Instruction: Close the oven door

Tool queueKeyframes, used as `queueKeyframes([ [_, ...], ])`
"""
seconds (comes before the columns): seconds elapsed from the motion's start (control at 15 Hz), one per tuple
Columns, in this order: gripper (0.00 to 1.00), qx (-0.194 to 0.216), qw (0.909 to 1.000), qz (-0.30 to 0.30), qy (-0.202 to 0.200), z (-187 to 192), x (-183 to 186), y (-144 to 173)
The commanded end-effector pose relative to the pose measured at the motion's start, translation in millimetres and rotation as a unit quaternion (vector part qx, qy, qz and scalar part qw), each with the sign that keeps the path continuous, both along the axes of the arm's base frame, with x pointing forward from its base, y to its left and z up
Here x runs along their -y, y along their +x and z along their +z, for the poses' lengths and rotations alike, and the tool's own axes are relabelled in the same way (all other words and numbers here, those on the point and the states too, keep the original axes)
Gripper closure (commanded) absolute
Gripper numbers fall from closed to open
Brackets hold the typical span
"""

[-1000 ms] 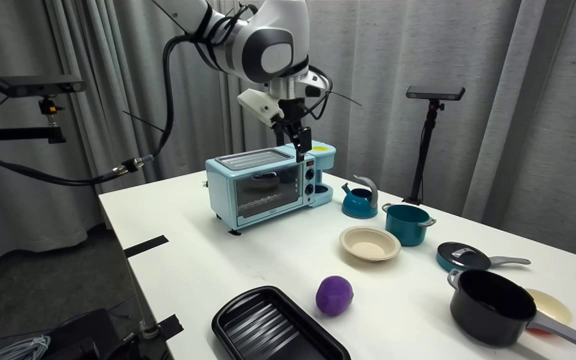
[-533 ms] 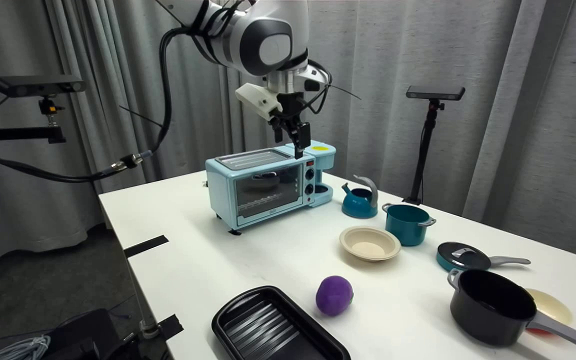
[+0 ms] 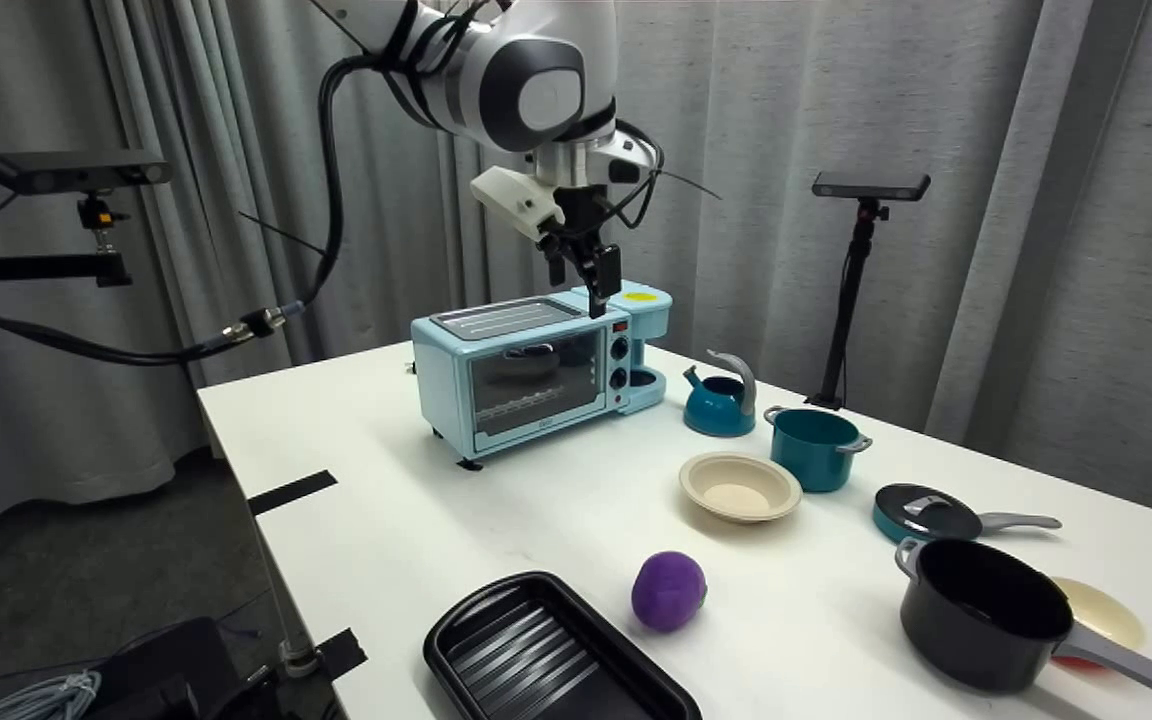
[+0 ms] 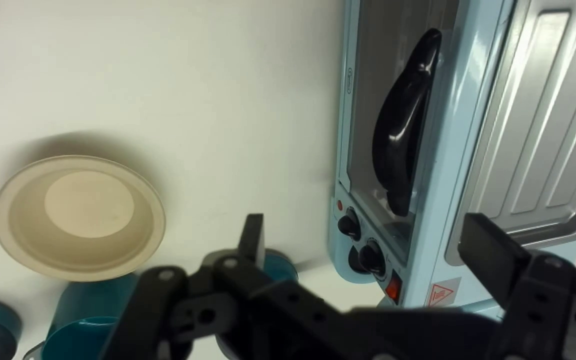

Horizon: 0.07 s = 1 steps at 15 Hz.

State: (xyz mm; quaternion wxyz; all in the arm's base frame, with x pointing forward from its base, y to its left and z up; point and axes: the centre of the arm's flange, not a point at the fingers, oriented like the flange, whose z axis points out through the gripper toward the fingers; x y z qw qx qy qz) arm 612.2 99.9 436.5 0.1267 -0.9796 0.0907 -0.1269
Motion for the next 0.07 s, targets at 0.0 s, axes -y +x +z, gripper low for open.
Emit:
queueKeyframes([
  [0.0, 0.0, 0.0, 1.0, 0.0, 0.0, 0.0, 0.0, 0.0],
])
